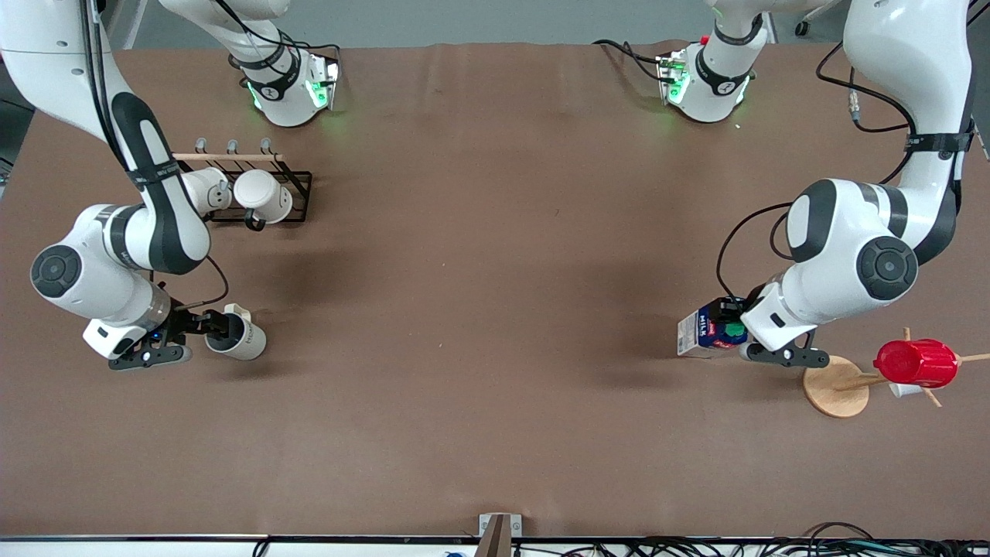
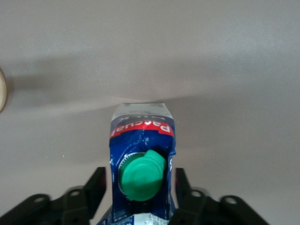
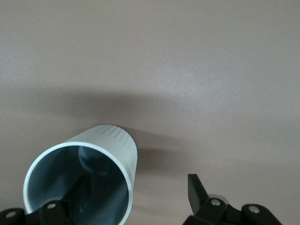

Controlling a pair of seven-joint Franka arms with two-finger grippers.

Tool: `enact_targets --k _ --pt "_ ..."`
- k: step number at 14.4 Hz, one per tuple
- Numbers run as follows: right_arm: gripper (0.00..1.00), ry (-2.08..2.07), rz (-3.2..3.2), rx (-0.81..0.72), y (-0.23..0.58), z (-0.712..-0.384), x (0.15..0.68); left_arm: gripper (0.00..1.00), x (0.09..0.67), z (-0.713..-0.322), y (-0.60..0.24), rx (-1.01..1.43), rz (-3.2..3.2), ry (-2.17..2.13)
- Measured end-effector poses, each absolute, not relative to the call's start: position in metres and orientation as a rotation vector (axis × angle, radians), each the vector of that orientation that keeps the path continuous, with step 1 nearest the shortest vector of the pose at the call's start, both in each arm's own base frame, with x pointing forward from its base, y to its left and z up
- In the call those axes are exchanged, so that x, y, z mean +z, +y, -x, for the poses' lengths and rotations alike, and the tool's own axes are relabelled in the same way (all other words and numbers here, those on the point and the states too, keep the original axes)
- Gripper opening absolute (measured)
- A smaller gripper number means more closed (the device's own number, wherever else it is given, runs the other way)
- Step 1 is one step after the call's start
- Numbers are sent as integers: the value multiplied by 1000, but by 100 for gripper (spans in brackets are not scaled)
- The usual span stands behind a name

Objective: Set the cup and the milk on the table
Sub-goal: 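Grasp the white mug with the right gripper while the left gripper grasps the carton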

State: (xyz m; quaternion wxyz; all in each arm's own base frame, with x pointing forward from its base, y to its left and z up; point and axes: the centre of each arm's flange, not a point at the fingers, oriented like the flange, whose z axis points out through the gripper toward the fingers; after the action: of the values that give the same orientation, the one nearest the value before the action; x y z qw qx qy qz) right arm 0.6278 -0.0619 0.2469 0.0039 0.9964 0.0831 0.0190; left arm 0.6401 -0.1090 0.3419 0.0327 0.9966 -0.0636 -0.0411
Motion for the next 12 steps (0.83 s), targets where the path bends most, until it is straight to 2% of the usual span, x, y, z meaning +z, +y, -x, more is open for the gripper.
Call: enact_targets --k 1,2,4,6,8,12 --pt "78 263 -3122 62 -61 -628 244 50 341 -640 -110 -128 -3067 -199" --pt "68 264 -3122 62 -61 -628 242 50 341 -640 -112 -126 -3066 -202" --pt "45 266 -3123 63 -60 -628 240 38 342 -640 -113 -121 -3066 -201" --pt "22 257 -3124 62 -59 -628 239 37 345 -641 -113 -113 -3067 -175" --pt "4 207 -3132 52 -58 -628 239 37 352 -644 -118 -92 -3067 -144" --pt "4 27 -3164 -60 -31 -638 271 37 371 -642 -140 -64 -3060 -81"
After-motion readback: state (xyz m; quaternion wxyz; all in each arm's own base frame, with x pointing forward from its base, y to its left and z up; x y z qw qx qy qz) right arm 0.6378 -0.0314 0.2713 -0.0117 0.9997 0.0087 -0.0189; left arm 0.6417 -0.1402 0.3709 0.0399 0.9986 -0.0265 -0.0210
